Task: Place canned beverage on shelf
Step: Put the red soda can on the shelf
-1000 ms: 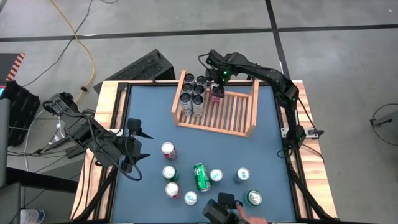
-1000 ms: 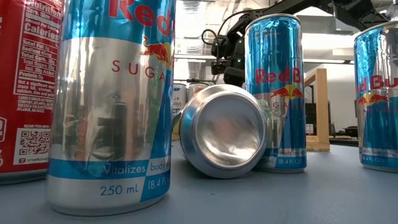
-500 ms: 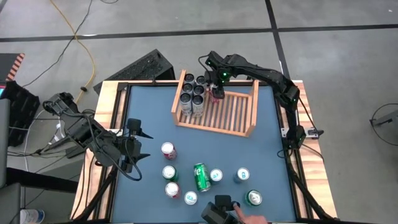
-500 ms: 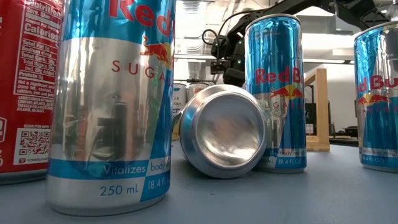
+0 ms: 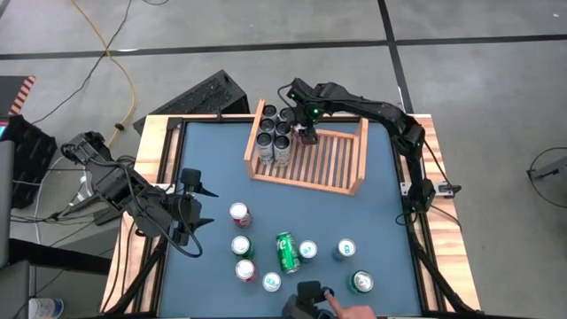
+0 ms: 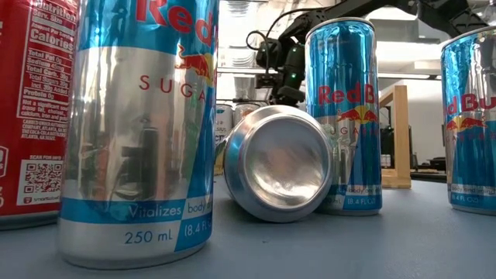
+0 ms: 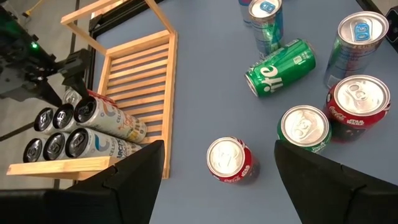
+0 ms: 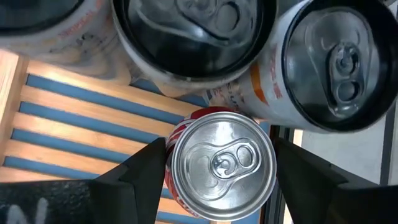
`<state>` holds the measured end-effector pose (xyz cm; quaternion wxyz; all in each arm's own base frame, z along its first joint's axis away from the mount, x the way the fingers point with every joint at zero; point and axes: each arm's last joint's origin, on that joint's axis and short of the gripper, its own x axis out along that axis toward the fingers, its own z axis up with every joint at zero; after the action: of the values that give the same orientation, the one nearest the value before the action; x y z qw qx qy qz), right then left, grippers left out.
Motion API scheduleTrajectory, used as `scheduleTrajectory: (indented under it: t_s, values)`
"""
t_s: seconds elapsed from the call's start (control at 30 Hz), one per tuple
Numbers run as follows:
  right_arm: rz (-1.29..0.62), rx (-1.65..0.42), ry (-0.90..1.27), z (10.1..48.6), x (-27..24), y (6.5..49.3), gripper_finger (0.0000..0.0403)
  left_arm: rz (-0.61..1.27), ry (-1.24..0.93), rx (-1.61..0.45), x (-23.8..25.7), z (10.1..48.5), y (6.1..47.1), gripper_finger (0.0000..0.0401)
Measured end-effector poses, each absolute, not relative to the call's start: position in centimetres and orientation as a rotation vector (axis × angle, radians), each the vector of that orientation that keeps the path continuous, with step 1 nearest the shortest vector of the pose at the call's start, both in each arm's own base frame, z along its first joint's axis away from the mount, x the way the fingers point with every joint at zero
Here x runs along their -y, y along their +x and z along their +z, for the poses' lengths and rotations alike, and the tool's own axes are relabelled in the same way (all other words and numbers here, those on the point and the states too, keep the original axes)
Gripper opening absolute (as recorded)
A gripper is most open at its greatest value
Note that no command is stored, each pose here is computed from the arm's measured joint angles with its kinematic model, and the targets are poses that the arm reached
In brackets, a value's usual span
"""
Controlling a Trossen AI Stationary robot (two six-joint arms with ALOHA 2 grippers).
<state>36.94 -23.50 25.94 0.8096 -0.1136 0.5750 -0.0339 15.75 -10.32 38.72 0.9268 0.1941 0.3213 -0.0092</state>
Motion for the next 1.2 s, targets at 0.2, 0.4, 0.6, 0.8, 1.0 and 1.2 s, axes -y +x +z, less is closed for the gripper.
scheduleTrajectory:
  t_s: [0.2, 0.4, 0.6, 0.8, 1.0, 1.2]
  values:
    - [-0.119, -1.235, -0.179, 26.0, 24.1, 36.5, 0.0269, -0.019, 0.399, -0.660, 10.3, 38.7, 15.7, 0.0291]
    - [-0.118, -1.203, -0.114, 26.1, 24.7, 36.1, 0.0269, -0.019, 0.403, -0.665, 10.3, 38.7, 15.7, 0.0291]
    - [-0.101, -1.150, -0.065, 26.1, 25.4, 35.9, 0.0269, -0.019, 0.403, -0.665, 10.3, 38.7, 15.7, 0.0291]
    - [-0.101, -1.112, 0.021, 26.1, 26.4, 35.2, 0.0268, -0.019, 0.403, -0.665, 10.3, 38.7, 15.7, 0.0291]
    - [-0.099, -1.082, 0.037, 26.2, 27.1, 34.9, 0.0268, -0.019, 0.403, -0.665, 10.3, 38.7, 15.7, 0.0291]
    - [-0.080, -1.068, 0.019, 26.2, 27.1, 34.9, 0.0269, -0.018, 0.402, -0.665, 10.3, 38.7, 15.7, 0.0291]
